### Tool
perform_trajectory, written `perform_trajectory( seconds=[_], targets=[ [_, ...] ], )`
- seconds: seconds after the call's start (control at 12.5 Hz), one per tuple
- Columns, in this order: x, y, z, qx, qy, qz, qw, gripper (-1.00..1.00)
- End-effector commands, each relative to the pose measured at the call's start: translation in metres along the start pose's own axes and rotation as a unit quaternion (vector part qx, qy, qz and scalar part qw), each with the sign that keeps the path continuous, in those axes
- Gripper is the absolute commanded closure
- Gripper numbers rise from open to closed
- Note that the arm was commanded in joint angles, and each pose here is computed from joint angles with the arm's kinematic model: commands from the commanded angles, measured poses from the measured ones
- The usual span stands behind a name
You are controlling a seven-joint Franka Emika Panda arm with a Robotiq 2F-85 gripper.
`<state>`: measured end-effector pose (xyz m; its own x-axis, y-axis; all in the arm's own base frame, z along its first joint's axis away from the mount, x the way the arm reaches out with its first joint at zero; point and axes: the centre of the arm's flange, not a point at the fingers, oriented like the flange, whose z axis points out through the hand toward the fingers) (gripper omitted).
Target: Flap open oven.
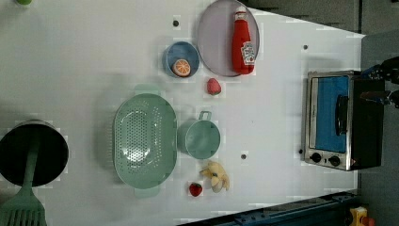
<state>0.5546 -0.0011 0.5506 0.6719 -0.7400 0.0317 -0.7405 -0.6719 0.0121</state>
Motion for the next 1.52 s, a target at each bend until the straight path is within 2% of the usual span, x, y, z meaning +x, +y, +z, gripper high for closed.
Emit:
perform_trajectory(
  seconds=[0.08, 0.24, 0.4, 0.48, 0.96, 1.04, 1.2, 1.36, 1.52],
  targets=[
    [-0.037, 0.121, -0.037, -0.017, -0.012, 0.036, 0.999, -0.57],
    [-0.037, 0.121, -0.037, -0.017, -0.012, 0.036, 0.999, -1.0],
    [-0.037, 0.121, -0.037, -0.017, -0.013, 0.036, 0.999, -1.0],
    [-0.037, 0.121, -0.037, -0.017, -0.013, 0.036, 0.999, -0.9],
    [-0.035, 0.123, -0.035, -0.019, -0.014, 0.038, 0.999, 0.55],
    [-0.033, 0.125, -0.034, -0.018, -0.014, 0.04, 0.999, 0.65],
    [-0.022, 0.134, -0.029, -0.015, -0.014, 0.019, 1.0, 0.65],
    [-0.008, 0.147, -0.018, -0.01, -0.015, -0.051, 0.999, 0.65],
    [0.011, 0.165, -0.003, 0.0, -0.013, -0.137, 0.99, 0.65]
  ],
)
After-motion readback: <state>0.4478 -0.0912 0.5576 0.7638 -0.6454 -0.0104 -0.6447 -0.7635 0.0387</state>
